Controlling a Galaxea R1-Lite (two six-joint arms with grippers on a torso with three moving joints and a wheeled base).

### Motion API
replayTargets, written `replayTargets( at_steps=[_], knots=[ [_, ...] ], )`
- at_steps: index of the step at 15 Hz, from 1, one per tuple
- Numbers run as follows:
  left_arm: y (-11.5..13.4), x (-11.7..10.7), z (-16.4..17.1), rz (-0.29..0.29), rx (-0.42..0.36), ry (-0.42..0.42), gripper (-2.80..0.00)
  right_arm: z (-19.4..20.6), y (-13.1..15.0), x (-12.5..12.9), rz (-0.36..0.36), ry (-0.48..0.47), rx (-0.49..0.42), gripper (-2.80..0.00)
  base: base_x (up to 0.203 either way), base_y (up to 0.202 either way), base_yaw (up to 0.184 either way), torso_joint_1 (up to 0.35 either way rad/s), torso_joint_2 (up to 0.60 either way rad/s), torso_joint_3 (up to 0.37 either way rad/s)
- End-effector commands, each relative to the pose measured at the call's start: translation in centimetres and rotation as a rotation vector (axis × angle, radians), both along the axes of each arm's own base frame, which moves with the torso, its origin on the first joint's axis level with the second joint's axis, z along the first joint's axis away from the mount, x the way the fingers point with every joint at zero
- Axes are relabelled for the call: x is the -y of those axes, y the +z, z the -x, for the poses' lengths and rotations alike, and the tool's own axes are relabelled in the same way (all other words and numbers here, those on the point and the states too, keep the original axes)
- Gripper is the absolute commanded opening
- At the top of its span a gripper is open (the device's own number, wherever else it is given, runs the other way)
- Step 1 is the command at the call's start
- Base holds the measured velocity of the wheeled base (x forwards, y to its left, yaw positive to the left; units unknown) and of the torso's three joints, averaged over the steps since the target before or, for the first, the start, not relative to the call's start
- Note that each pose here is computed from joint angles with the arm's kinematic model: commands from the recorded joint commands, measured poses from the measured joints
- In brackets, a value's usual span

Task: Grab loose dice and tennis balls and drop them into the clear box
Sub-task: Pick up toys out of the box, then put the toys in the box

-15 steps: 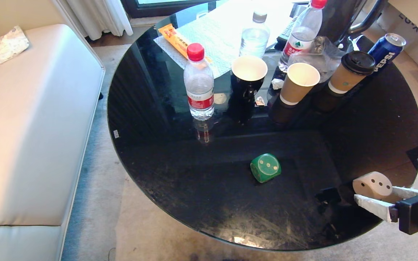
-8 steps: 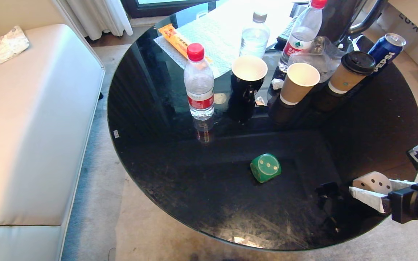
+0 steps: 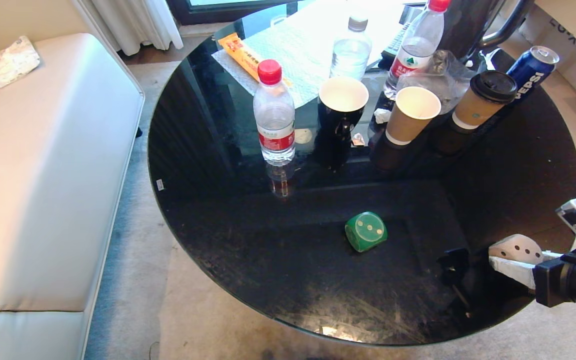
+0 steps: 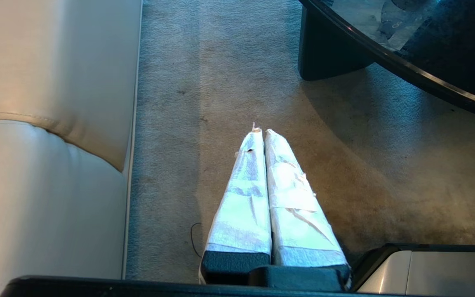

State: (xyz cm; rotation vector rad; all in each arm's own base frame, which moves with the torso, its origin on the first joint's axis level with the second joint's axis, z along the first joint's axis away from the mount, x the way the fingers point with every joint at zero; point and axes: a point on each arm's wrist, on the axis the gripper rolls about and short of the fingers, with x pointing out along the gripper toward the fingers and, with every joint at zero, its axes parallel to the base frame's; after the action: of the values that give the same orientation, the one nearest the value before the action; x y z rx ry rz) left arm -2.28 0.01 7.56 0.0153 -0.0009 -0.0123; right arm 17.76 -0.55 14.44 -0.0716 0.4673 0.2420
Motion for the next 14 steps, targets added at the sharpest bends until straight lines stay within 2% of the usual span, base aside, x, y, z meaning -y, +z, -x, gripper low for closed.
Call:
replayTargets(
  at_steps=[1,6,10,14],
  knots=[
    [0.0,0.0,0.0,0.000,0.001,0.000,-2.80,-0.1,-0.2,0.1,0.003,-0.004,-0.008,-2.80,0.000,0.000,0.000,0.000,0.00,0.000],
    [0.0,0.0,0.0,0.000,-0.001,0.000,-2.80,2.0,1.3,0.0,0.018,-0.038,0.064,-2.80,0.000,0.000,0.000,0.000,0.00,0.000],
    [0.0,0.0,0.0,0.000,0.000,0.000,-2.80,6.4,1.7,-0.2,0.008,-0.066,0.053,-2.80,0.000,0.000,0.000,0.000,0.00,0.000],
    [0.0,0.0,0.0,0.000,0.000,0.000,-2.80,11.1,1.1,-0.4,-0.036,-0.137,0.058,-2.80,0.000,0.000,0.000,0.000,0.00,0.000]
  ],
)
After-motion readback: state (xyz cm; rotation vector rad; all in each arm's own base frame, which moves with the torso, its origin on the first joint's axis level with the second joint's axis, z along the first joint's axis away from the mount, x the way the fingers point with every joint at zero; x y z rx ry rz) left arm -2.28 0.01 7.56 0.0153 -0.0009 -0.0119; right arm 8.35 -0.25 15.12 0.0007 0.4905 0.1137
